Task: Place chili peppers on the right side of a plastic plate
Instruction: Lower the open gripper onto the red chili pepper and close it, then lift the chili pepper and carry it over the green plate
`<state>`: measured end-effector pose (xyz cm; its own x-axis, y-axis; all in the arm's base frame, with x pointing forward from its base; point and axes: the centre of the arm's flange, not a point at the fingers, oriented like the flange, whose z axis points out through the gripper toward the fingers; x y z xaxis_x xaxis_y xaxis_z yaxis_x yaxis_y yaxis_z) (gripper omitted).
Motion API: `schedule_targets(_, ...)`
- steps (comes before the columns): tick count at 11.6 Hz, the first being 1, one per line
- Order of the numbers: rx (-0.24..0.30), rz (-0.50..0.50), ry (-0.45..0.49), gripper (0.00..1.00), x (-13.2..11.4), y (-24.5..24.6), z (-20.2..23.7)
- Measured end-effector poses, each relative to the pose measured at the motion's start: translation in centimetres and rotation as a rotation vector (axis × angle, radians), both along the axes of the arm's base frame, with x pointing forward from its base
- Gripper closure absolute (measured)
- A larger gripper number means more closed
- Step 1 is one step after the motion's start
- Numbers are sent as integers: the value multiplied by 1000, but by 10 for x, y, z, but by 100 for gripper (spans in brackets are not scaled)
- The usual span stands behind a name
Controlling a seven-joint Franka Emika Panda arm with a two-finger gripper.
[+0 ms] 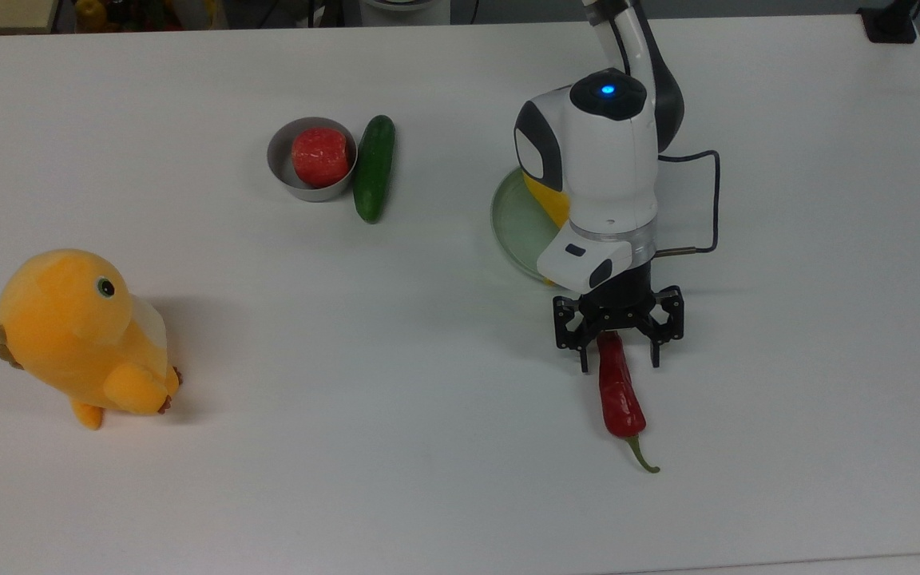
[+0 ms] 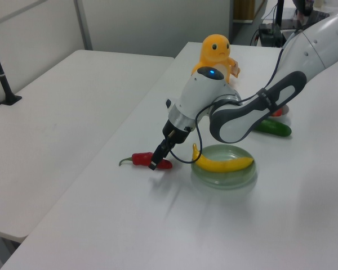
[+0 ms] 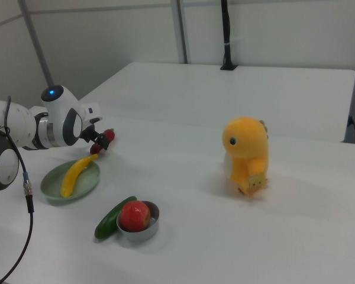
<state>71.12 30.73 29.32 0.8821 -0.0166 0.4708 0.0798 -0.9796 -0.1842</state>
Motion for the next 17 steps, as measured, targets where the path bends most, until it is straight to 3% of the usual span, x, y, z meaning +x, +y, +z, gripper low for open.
schedule_targets(3, -10, 8, -4, 63, 0, 1, -1)
schedule_targets(4, -10, 9, -4, 70, 0, 1, -1)
schedule_targets(8, -17, 11, -9, 70, 0, -1, 1)
schedule_targets(11, -12, -1, -37, 70, -5, -14, 39)
schedule_targets(14, -29, -15, -36, 70, -43, -41, 89)
schedule_targets(17, -137, -25, 116, 70, -93, -74, 118)
